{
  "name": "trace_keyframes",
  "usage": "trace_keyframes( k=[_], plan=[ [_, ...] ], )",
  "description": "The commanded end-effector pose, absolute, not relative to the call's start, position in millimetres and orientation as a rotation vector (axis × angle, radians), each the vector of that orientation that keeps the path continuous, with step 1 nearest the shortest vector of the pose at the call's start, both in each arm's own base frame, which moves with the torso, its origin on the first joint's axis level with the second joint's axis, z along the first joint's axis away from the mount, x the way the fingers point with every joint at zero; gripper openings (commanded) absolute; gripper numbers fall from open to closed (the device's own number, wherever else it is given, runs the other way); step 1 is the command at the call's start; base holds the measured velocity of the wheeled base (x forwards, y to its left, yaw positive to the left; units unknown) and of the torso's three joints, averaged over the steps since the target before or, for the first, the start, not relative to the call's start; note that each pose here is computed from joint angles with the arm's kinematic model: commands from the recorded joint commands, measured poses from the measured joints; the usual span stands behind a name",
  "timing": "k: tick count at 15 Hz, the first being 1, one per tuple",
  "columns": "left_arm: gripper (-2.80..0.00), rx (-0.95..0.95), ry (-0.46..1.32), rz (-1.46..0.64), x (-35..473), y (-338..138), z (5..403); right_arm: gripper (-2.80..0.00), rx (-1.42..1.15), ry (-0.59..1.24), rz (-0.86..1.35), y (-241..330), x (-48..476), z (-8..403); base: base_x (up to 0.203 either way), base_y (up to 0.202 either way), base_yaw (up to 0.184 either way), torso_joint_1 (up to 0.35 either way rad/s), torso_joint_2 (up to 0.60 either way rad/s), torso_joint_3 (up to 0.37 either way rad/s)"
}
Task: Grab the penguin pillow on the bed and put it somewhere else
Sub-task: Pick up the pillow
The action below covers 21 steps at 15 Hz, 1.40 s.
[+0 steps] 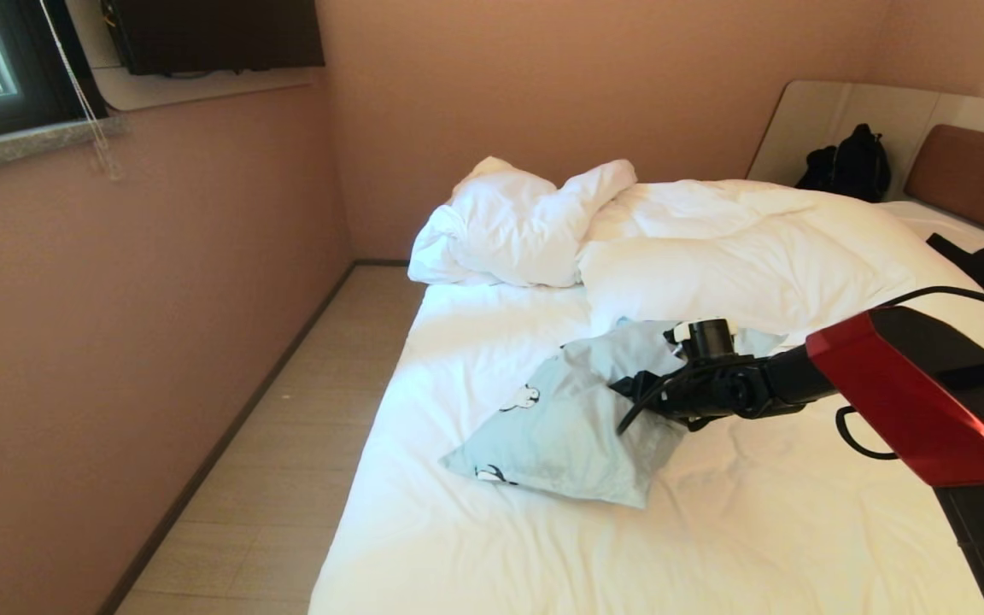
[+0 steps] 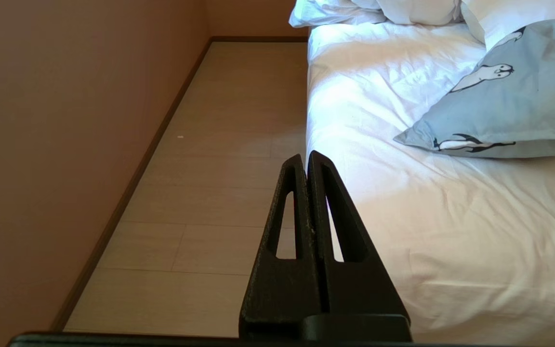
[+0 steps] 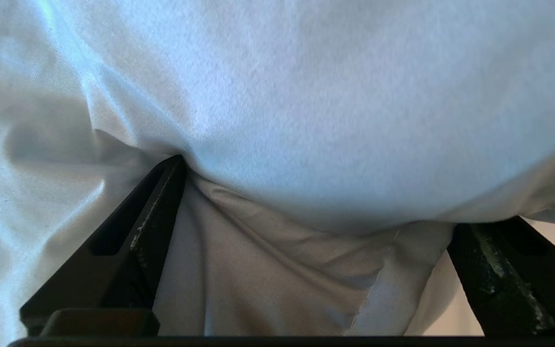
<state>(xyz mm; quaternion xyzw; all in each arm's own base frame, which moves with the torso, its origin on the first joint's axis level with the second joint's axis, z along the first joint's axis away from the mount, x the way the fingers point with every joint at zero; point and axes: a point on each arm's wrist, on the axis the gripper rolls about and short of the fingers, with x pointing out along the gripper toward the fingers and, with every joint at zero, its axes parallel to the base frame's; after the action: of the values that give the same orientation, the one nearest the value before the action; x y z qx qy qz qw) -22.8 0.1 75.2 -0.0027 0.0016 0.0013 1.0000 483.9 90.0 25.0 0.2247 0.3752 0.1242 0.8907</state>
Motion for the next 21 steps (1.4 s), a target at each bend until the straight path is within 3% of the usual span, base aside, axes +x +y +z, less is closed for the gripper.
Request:
trace_keyframes(
  k=[1, 2, 3, 13, 21],
  plan=[
    [-2.80, -0.006, 0.005, 0.003, -22.7, 0.1, 74.7, 0.00, 0.467, 0.807, 0.263, 96.5, 489.2, 15.6, 0.000, 0.000, 0.000, 0.000, 0.00, 0.000],
    [-2.80, -0.006, 0.005, 0.002, -22.7, 0.1, 74.7, 0.00, 0.467, 0.807, 0.263, 96.5, 489.2, 15.6, 0.000, 0.000, 0.000, 0.000, 0.00, 0.000],
    [-2.80, -0.006, 0.005, 0.003, -22.7, 0.1, 74.7, -2.80, 0.468, 0.807, 0.262, 96.4, 488.5, 16.7, 0.000, 0.000, 0.000, 0.000, 0.00, 0.000],
    [-2.80, -0.006, 0.005, 0.002, -22.7, 0.1, 74.7, -2.80, 0.619, 0.713, 0.282, 91.9, 481.2, 86.1, 0.000, 0.000, 0.000, 0.000, 0.00, 0.000],
    [-2.80, -0.006, 0.005, 0.002, -22.7, 0.1, 74.7, -2.80, 1.081, 0.748, 0.422, 37.1, 474.8, 185.3, 0.000, 0.000, 0.000, 0.000, 0.00, 0.000]
  ],
)
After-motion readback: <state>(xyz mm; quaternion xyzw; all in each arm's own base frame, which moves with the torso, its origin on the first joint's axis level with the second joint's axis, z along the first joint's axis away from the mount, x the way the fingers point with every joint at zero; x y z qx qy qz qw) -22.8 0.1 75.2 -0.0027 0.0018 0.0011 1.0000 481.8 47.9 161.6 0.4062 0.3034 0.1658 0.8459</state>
